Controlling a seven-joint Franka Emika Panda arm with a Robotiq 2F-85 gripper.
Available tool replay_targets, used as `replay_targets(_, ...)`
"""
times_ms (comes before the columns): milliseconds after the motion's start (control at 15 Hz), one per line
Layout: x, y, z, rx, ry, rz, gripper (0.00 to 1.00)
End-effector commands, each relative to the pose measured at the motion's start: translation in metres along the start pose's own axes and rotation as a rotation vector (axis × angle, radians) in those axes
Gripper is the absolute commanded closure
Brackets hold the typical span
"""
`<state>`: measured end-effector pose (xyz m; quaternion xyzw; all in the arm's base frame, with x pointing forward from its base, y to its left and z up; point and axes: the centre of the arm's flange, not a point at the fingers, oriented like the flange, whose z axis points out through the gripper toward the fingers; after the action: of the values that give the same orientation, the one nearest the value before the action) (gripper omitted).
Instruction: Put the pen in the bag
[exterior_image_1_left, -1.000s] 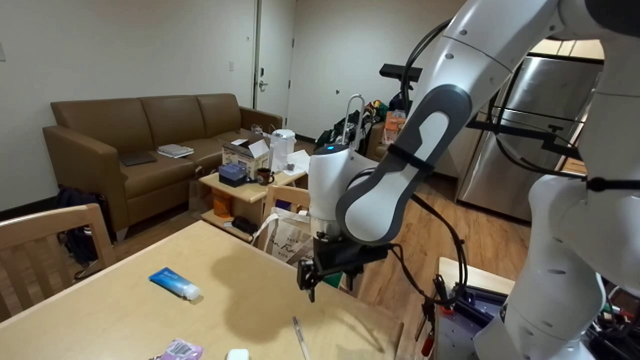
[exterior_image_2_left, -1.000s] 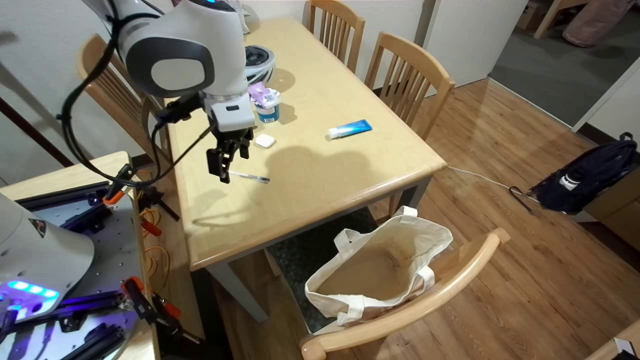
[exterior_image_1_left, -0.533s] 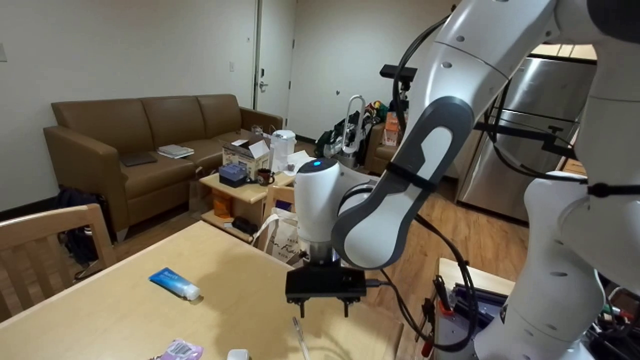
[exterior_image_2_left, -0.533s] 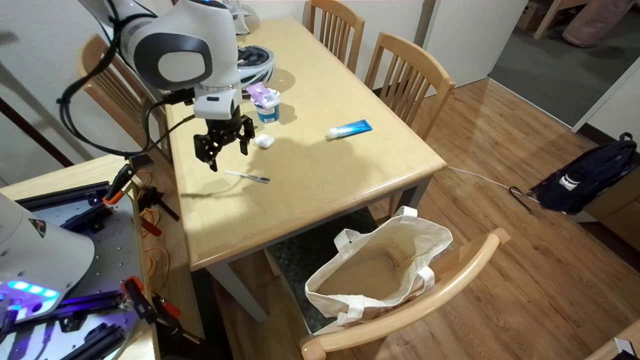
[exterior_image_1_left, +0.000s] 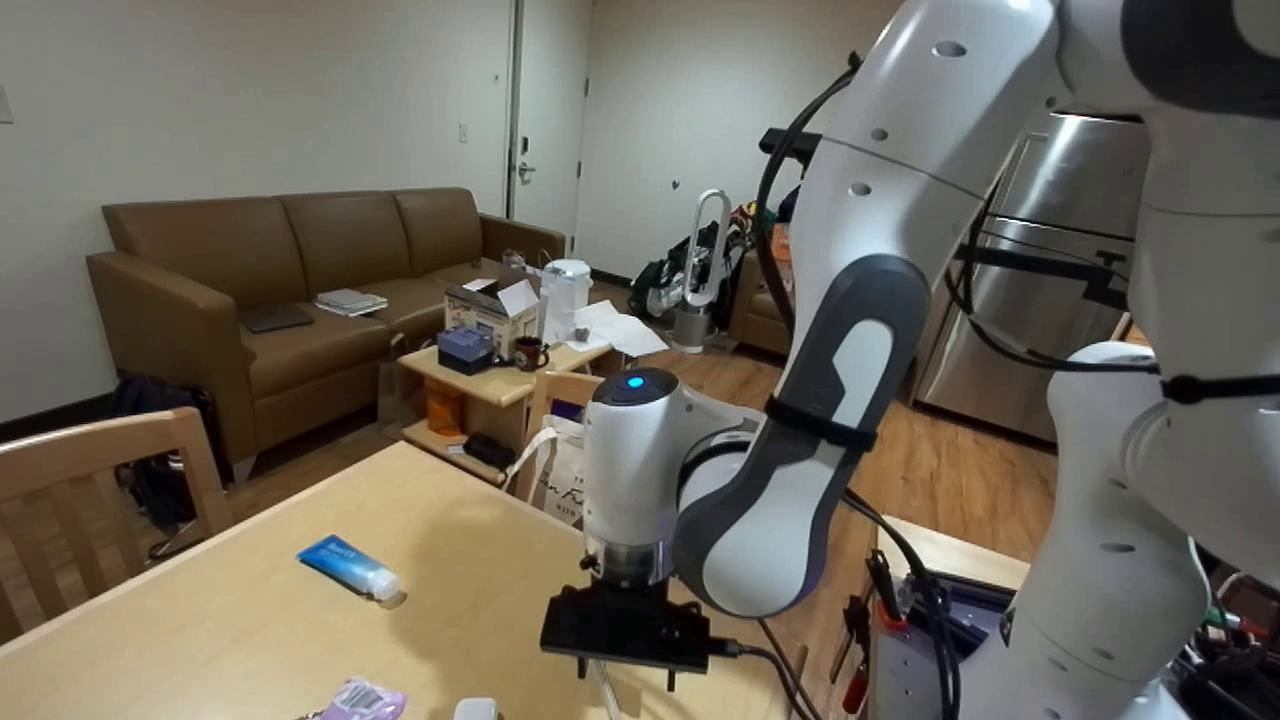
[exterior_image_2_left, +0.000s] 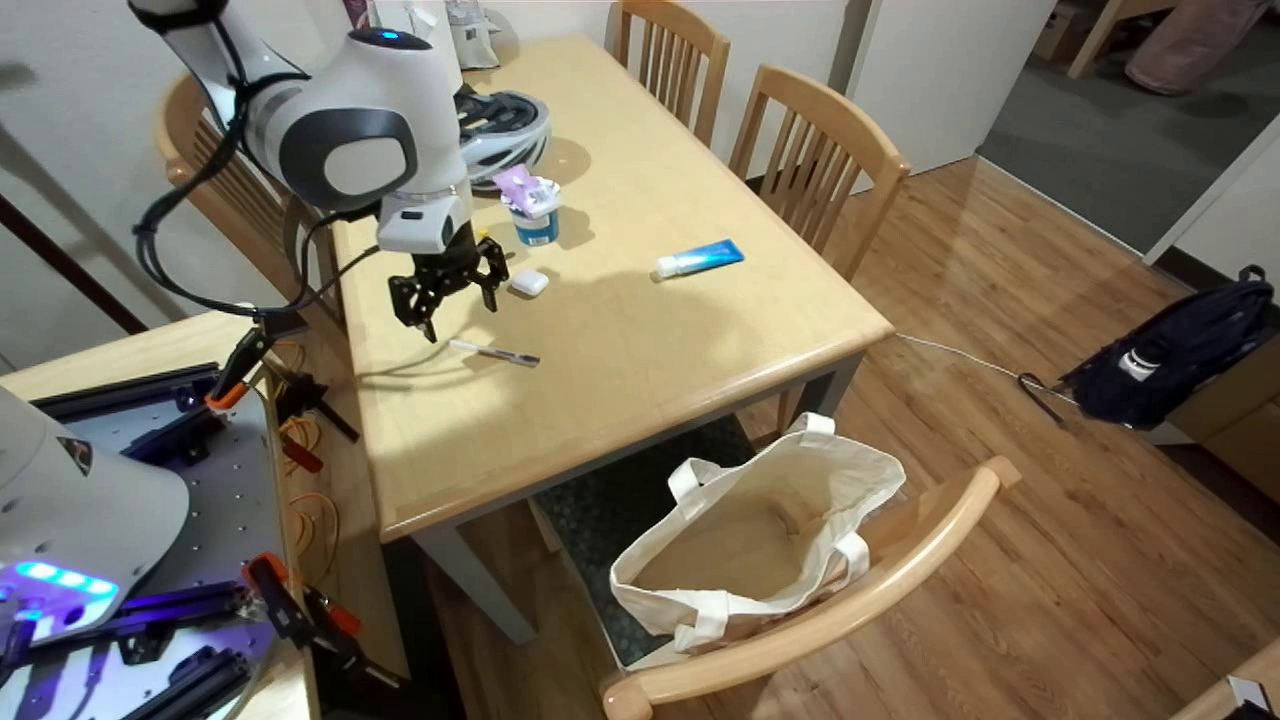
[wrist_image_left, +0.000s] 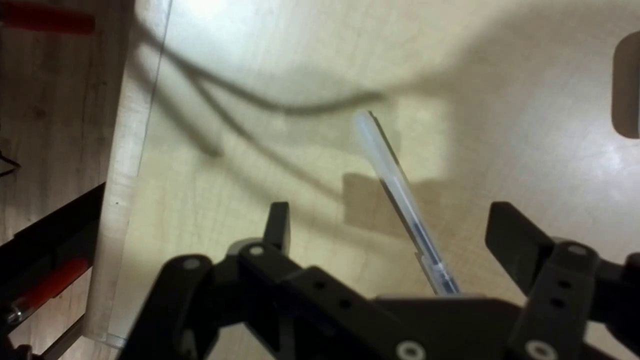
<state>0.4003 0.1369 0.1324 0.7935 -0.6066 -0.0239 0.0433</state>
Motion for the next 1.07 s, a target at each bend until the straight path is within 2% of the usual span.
replay_targets(0,-0.005,-0.003,0.021,0.025,0.037,-0.021,0.0)
replay_targets(333,-0.007,-0.003,0.036,0.008,0.115,-0.191,0.0)
replay_targets(533,-0.013,-0.008,0.041,0.029,0.136,-0.234,0.0)
replay_targets(600,-0.016,-0.009,0.043,0.044,0.133,-0.241,0.25)
replay_targets(733,-0.021,-0.01,0.047,0.053,0.129,-0.244,0.33)
replay_targets(1000,-0.026,-0.007,0.055,0.054,0.13,-0.261,0.61)
